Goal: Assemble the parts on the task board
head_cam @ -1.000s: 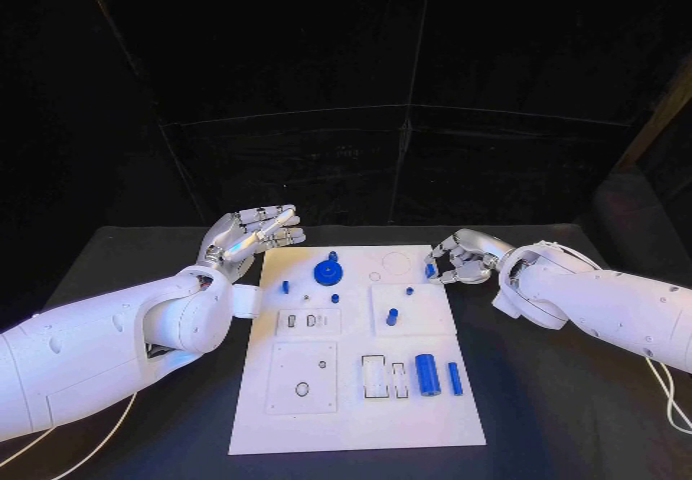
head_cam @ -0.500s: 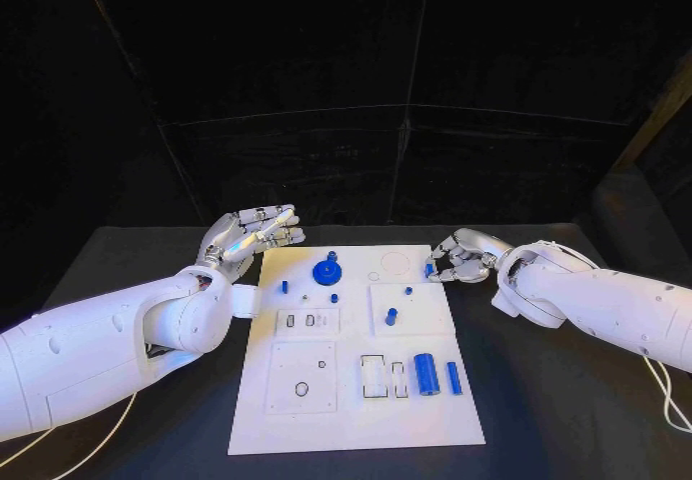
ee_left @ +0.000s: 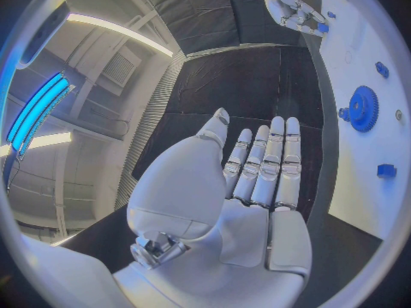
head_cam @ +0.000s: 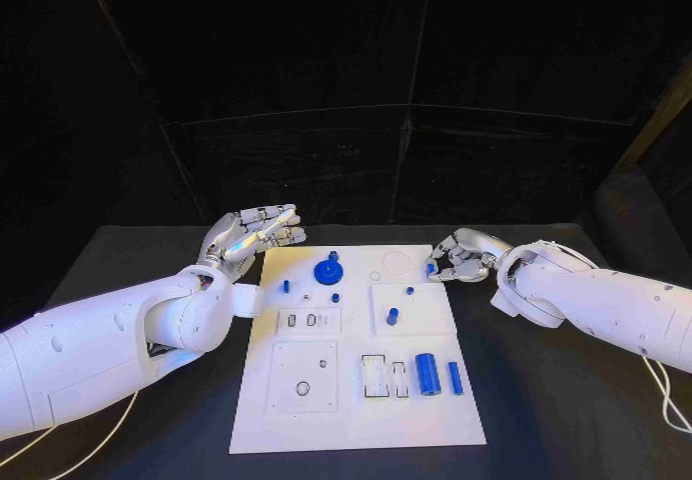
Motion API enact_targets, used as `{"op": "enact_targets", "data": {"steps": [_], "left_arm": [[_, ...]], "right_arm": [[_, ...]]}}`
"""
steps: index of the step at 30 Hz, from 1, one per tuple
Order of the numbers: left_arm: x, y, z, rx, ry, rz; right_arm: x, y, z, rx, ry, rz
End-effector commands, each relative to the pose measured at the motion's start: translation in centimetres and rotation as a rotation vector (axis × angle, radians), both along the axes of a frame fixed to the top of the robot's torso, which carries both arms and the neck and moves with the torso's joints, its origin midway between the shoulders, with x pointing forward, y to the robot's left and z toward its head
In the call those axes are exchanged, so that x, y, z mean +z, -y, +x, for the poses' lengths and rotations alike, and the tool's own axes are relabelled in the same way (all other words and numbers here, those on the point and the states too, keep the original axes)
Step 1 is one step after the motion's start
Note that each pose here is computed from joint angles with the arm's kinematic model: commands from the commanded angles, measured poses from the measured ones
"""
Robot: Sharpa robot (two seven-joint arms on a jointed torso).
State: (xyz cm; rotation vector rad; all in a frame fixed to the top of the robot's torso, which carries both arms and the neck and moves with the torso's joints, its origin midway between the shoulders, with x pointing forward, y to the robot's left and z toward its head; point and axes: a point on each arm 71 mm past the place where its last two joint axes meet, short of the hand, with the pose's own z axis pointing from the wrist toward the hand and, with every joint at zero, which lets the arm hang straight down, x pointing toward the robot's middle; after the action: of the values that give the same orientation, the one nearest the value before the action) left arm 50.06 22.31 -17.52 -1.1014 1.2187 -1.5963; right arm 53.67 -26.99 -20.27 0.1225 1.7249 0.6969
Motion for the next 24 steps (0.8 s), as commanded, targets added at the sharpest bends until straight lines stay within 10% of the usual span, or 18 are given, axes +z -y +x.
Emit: {"op": "enact_targets", "data": {"steps": [1, 24], "left_arm": [[0.13, 0.15, -0.02, -0.015, 0.006, -0.007], [0.11, -0.04, -0.05, -0.013, 0.005, -0.006]], "right_arm": [[0.09, -0.09, 0.05, -0.001, 0.003, 0.004], [0.04, -0.26, 0.17, -0.008, 0.006, -0.009]]}}
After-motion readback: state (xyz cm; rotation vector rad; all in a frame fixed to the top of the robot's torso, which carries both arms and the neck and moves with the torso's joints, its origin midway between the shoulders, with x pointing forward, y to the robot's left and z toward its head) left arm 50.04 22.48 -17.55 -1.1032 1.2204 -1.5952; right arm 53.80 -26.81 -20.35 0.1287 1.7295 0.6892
